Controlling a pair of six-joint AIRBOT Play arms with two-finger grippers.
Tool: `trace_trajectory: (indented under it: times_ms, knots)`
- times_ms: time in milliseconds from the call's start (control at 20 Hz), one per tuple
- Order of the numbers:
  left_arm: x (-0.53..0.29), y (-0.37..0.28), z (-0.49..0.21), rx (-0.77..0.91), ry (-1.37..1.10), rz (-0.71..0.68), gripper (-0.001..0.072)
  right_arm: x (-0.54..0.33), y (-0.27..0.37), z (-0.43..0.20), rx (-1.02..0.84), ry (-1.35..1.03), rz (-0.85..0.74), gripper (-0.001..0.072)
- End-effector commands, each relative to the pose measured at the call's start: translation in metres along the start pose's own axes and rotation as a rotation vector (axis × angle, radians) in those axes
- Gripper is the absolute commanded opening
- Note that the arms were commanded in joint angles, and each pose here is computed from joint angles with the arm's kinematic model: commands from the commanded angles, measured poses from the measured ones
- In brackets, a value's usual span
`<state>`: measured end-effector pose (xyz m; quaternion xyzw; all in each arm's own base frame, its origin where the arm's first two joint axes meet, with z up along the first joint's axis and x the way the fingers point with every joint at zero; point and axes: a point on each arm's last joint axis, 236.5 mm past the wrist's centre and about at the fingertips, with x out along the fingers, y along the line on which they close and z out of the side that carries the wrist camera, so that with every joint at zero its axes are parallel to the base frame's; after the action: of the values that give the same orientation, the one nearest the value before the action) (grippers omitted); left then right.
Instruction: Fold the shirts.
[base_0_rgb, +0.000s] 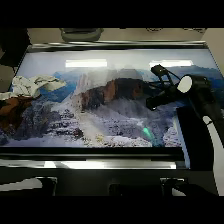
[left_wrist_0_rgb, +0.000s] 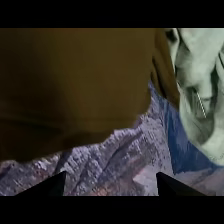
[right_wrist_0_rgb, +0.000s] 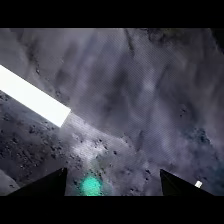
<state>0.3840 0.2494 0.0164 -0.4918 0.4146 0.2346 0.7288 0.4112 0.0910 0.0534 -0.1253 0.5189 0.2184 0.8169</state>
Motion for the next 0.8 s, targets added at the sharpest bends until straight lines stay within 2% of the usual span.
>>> trace_trajectory:
  times_ms: [0, 250, 400, 450, 500, 550, 600, 750]
  knots:
    - [0.018, 0.031, 0.036, -0.045, -0.101, -0.007, 0.072, 0.0, 0.001, -0.001, 0.002, 0.003, 0.006, 0.0666]
    - [0.065, 0.023, 0.043, -0.009, -0.095, -0.111, 0.072, -0.001, 0.023, 0.008, 0.043, -0.033, 0.098, 0.0666]
    - [0.082, 0.029, 0.045, 0.004, -0.103, -0.099, 0.07, -0.002, 0.032, 0.004, 0.051, -0.011, 0.135, 0.0666]
    - [0.085, 0.033, 0.046, -0.003, -0.102, -0.095, 0.0489, -0.002, 0.034, 0.0, 0.049, 0.005, 0.141, 0.0666]
    - [0.085, 0.036, 0.045, -0.01, -0.094, -0.094, 0.0216, -0.002, 0.035, -0.004, 0.048, 0.019, 0.148, 0.0666]
    - [0.083, 0.037, 0.043, -0.014, -0.082, -0.096, 0.0062, -0.003, 0.037, -0.007, 0.047, 0.036, 0.156, 0.0666]
    - [0.079, 0.036, 0.042, -0.012, -0.071, -0.102, 0.0036, -0.003, 0.038, -0.011, 0.044, 0.053, 0.159, 0.0666]
    - [0.041, 0.014, 0.048, 0.044, -0.125, -0.129, 0.0033, -0.004, 0.041, -0.02, 0.04, 0.091, 0.172, 0.0666]
